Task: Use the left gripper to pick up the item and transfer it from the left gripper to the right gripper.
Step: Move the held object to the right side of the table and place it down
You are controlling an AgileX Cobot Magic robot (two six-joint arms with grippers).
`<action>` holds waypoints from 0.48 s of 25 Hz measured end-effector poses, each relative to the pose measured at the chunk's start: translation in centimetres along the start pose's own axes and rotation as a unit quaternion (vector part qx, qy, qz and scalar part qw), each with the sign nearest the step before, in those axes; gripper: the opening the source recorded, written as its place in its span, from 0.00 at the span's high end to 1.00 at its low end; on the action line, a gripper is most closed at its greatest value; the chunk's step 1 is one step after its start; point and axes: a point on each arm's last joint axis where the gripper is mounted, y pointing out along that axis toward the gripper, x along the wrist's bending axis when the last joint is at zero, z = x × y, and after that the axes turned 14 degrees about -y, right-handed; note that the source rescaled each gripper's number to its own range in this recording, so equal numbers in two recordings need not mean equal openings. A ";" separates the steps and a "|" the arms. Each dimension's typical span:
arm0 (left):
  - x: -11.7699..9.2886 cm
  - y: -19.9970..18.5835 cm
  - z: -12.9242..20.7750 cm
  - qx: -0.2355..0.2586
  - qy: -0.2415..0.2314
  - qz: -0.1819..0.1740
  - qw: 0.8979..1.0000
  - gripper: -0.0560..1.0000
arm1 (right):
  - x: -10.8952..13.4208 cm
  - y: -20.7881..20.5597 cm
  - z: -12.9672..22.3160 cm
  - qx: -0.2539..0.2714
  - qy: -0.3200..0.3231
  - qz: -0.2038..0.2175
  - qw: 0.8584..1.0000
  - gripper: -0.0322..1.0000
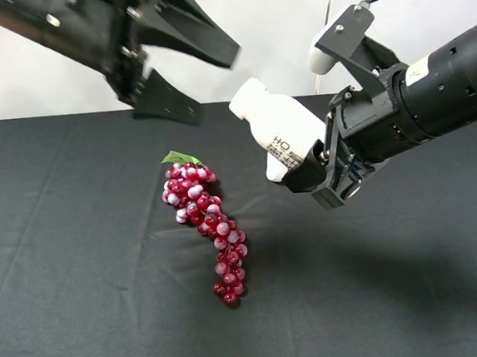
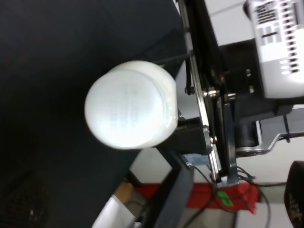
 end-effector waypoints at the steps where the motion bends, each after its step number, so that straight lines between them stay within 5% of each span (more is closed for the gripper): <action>1: -0.3 -0.7 0.1 -0.008 0.006 -0.005 1.000 0.00 | 0.0 0.0 0.0 0.000 0.000 0.000 1.000 0.90; 7: -2.1 -4.6 1.2 -0.049 0.061 -0.061 0.995 0.00 | 0.0 0.0 0.0 0.000 0.005 0.000 1.000 0.90; 12: -4.9 -9.5 4.2 -0.116 0.109 -0.194 0.968 0.00 | 0.0 0.0 0.0 0.000 0.006 0.000 1.000 0.90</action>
